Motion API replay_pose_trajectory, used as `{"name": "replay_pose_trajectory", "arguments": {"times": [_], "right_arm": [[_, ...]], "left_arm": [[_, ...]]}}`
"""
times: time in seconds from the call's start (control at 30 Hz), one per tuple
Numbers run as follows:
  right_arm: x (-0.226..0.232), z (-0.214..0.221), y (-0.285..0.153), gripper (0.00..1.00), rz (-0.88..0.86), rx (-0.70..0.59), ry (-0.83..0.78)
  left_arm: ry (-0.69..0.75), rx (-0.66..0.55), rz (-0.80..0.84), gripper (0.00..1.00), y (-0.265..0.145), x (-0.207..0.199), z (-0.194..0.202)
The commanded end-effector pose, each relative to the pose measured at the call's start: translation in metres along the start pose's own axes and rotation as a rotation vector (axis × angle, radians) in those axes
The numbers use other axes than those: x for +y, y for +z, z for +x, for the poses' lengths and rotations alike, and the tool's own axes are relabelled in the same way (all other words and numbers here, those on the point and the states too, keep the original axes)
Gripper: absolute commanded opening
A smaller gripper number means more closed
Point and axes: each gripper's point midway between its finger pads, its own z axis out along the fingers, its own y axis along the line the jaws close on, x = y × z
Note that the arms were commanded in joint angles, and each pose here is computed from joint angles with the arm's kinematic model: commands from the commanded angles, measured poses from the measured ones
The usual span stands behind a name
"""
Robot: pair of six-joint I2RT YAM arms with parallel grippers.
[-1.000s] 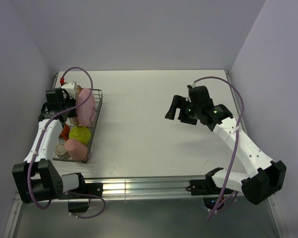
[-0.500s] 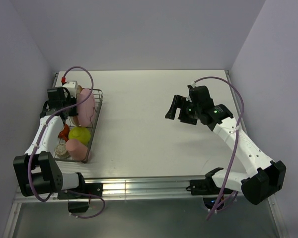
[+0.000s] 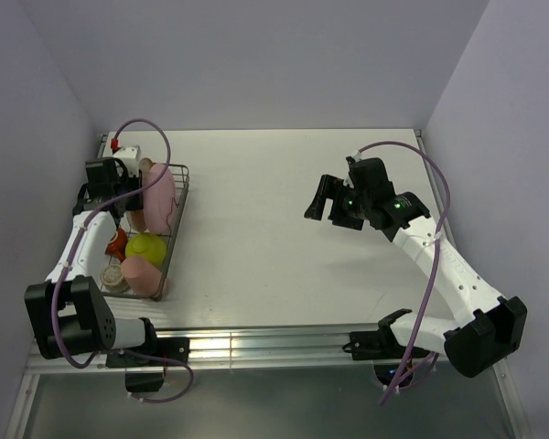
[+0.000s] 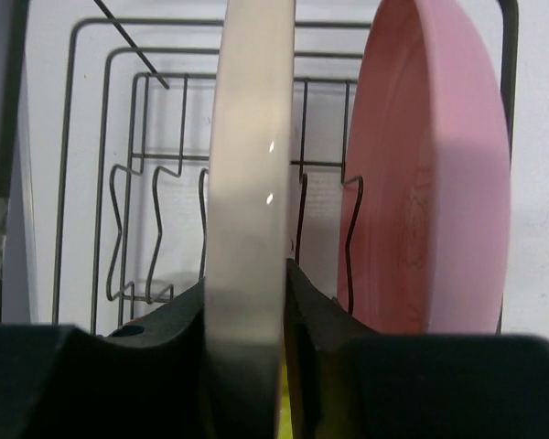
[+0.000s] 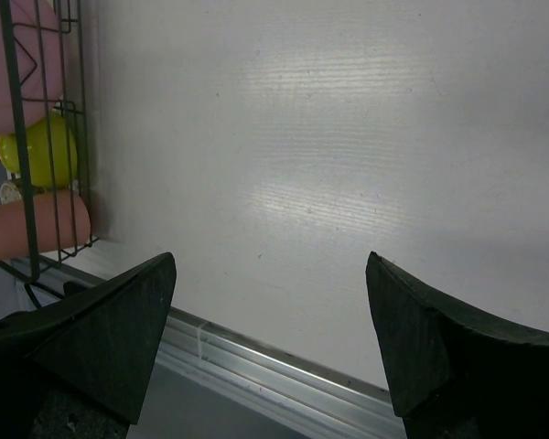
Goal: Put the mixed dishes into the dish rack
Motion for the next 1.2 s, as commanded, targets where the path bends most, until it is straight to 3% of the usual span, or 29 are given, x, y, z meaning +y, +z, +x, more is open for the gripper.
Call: {"name": "replay_pose_trajectory", "arguments": {"times": [0.0,0.3,1.17], "right_arm": [[0.004,-0.009,-0.001,0.91,-0.028,-0.038,-0.008],[0.005,-0.011,-0.003,0.91,-0.030,-0.042,-0.007],[0.005,-0.008,-0.004,0.91,-0.036,-0.036,-0.005]], "left_arm": [[0.003,-0.149,0.007,0.33,-0.014,0.000,-0.047],[0.005,-0.159,-0.007,0.42,-0.019,0.002,-0.049],[-0.026,-0.234,-0.085,0.50,-0.052,0.014,-0.074]]}}
